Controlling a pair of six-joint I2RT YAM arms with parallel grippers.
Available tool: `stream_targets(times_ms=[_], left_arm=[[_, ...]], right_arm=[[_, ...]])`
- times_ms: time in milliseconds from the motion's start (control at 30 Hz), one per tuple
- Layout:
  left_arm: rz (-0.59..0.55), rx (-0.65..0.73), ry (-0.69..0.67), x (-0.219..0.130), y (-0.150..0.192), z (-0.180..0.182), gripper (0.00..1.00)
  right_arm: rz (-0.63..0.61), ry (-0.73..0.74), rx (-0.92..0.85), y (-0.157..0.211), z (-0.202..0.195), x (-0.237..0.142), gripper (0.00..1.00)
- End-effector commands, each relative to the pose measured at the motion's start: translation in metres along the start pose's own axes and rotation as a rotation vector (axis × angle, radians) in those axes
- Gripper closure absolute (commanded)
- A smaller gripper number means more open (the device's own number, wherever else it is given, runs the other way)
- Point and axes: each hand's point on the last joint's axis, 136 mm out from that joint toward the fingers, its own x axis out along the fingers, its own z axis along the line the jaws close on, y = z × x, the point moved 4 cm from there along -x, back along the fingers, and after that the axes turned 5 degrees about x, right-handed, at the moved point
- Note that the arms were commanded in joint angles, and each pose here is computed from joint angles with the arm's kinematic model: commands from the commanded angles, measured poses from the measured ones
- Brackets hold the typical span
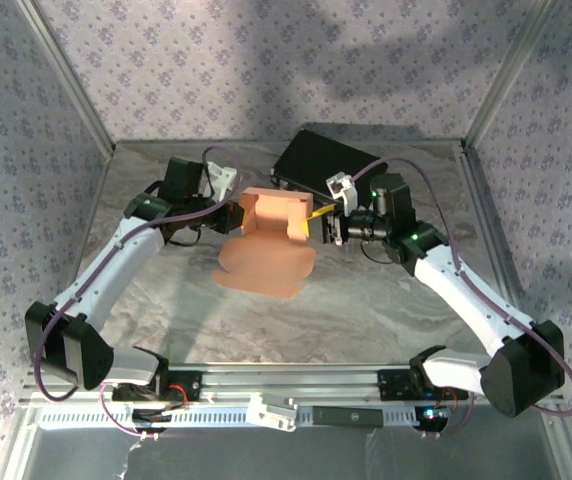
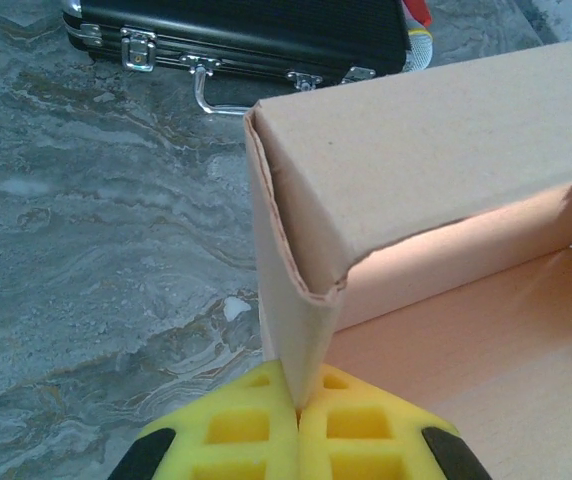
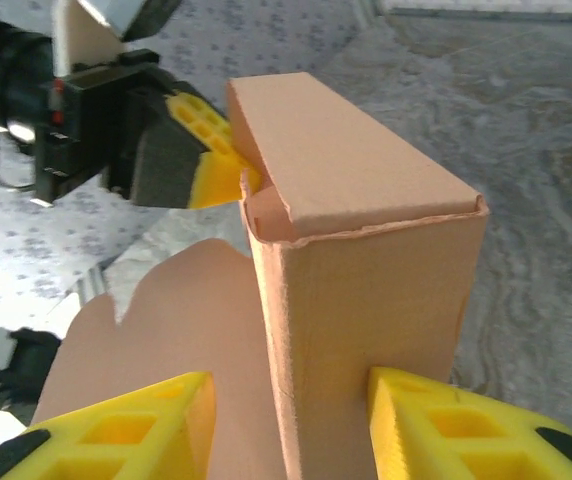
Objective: Fold the paper box
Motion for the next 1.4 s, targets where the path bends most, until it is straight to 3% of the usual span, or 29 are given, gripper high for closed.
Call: stream_targets(times_ms=[0, 167, 433, 633, 900, 1267, 1367], left_arm=[[-0.071, 0.039, 0.026, -0.021, -0.015, -0.018, 1.00], [-0.071, 0.047, 0.021, -0.021, -0.015, -0.020, 1.00], [-0.079, 0.063, 0.026, -0.023, -0.016, -0.028, 1.00], [-0.076, 0.079, 0.029, -0.021, -0.016, -0.034, 1.00], [-0.075, 0.086, 0.027, -0.021, -0.015, -0.037, 1.00], [-0.083, 0.083, 0.033, -0.025, -0.014, -0.042, 1.00], [-0.087, 0.081, 0.033, -0.027, -0.013, -0.042, 1.00]], right_arm=[[0.006, 0.145, -0.053, -0.002, -0.009, 0.001, 0.57], [0.009, 0.153, -0.062, -0.005, -0.009, 0.007, 0.62], [0.033, 0.264, -0.069, -0.005, -0.017, 0.020, 0.77], [0.050, 0.360, -0.080, -0.004, -0.022, 0.035, 0.82], [0.023, 0.523, -0.062, -0.013, -0.026, 0.046, 1.00], [-0.017, 0.513, -0.035, -0.014, -0.024, 0.054, 1.00], [-0.042, 0.468, -0.034, -0.019, -0.025, 0.051, 0.88]])
